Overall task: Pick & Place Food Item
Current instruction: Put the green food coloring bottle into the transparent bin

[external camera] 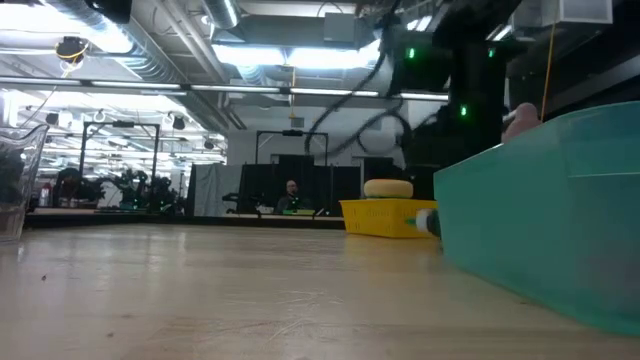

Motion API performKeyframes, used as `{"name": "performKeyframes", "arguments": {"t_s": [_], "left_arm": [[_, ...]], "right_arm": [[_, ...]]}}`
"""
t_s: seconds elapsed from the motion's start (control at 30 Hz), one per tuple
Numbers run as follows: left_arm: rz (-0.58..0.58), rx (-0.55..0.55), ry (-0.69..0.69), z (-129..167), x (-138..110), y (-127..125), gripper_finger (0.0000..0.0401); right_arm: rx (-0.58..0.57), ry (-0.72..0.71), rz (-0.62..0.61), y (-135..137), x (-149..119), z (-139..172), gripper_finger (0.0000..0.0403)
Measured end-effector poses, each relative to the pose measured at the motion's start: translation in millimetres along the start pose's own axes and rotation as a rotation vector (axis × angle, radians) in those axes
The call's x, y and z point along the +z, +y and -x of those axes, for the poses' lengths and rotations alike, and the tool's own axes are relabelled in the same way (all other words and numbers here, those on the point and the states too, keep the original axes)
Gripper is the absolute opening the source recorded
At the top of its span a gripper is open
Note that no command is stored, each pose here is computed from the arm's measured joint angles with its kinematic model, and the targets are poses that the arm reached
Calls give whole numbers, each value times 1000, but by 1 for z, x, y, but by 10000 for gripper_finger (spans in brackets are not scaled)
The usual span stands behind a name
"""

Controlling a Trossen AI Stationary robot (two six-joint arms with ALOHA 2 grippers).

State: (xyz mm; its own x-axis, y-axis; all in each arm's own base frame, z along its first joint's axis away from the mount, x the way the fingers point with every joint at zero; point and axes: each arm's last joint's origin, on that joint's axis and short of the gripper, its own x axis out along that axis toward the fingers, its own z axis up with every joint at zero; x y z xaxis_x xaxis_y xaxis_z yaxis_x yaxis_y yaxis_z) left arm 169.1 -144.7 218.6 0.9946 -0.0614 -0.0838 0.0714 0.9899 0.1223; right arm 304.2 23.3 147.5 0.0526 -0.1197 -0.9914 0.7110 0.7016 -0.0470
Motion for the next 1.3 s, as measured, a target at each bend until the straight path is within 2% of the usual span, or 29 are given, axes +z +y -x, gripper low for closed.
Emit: {"name": "performKeyframes", "arguments": {"t_s": [0.17, 0.3, 0.47, 0.63, 0.83, 0.93, 1.1, 1.3], "left_arm": [[-20, -23, -54, 7, 12, 6, 164], [-29, -80, -78, 16, 21, 12, 164], [-54, -147, 68, 24, 33, 19, 164], [-107, -157, 145, 28, 58, 22, 164], [-227, -166, 105, 31, 90, 26, 164], [-266, -171, 84, 29, 98, 26, 164], [-307, -170, 115, 22, 99, 23, 164], [-320, -157, 182, 3, 91, 16, 164]], "right_arm": [[109, -93, 36, 6, 11, 36, 83], [269, -181, 121, 22, 27, 79, 83], [550, -343, 299, 47, 46, 142, 83], [681, -429, 392, 55, 50, 183, 83], [891, -432, 527, 75, 43, 192, 83], [947, -399, 588, 89, 37, 185, 83], [983, -310, 648, 105, 30, 169, 83], [1035, -275, 663, 123, 34, 152, 83]]}}
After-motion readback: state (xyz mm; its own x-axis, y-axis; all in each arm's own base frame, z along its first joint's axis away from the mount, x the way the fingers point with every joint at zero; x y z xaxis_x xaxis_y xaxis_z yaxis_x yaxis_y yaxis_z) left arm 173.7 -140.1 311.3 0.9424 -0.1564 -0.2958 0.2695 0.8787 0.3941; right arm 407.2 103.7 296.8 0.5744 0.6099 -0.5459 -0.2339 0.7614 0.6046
